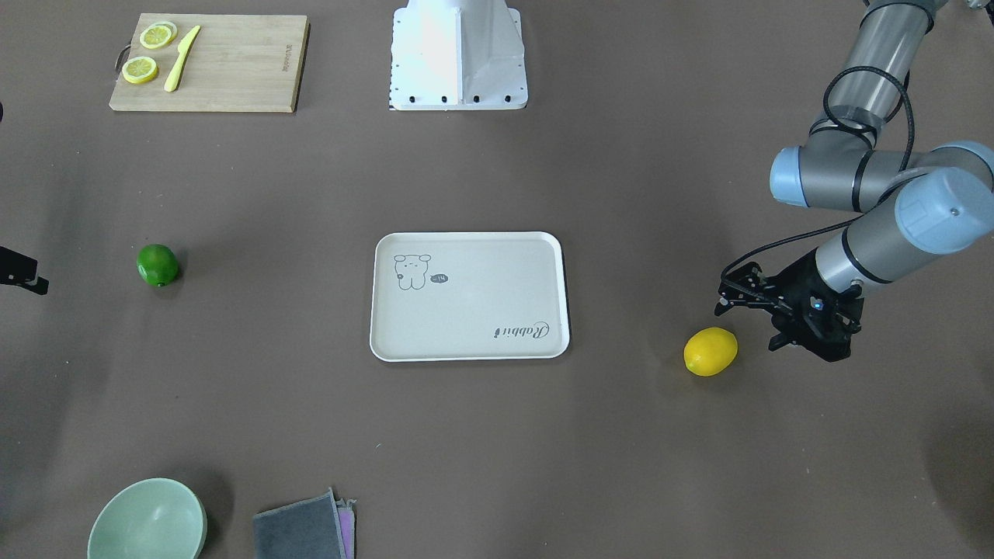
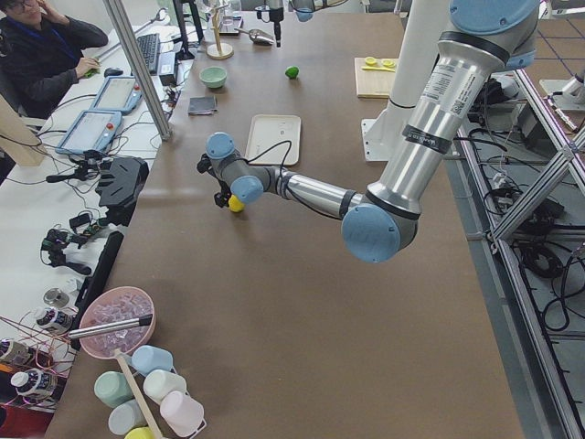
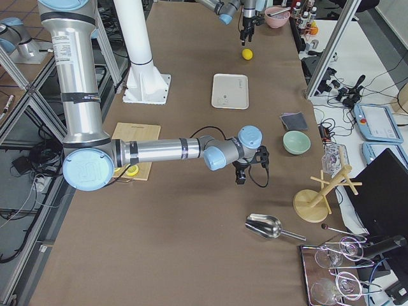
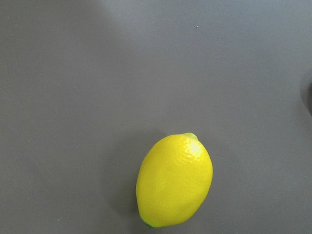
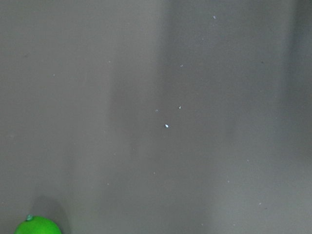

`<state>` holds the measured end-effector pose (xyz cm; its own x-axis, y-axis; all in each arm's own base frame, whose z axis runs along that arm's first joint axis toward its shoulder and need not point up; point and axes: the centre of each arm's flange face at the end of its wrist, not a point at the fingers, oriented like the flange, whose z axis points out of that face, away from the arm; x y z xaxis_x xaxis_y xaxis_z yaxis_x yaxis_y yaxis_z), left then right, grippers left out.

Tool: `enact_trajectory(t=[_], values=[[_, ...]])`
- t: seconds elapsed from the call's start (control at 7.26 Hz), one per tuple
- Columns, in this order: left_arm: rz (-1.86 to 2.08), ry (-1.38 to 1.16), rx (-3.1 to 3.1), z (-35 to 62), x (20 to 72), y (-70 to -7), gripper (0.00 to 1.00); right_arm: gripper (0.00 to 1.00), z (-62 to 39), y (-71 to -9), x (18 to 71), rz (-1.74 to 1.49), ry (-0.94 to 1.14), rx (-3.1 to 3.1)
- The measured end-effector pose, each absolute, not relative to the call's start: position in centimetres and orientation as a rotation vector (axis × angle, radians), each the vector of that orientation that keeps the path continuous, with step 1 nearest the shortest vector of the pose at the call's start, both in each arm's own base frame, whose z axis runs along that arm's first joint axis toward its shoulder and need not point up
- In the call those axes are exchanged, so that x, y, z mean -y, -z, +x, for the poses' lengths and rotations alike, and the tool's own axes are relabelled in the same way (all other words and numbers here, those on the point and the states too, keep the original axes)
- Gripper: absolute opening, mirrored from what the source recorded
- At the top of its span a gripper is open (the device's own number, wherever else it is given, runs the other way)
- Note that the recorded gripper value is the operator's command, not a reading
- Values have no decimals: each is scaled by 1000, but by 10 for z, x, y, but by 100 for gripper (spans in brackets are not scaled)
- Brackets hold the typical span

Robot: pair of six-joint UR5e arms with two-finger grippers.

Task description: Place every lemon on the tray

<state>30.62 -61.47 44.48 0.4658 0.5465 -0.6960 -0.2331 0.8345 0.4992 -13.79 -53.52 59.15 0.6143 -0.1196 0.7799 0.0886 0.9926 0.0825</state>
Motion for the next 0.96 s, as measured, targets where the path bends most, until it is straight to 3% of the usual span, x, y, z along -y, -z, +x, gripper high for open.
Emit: enact_trajectory(t=[0.96], values=[[387,-517,-912,352,613,-462,98,100,-140,-592,535,36,124,902]])
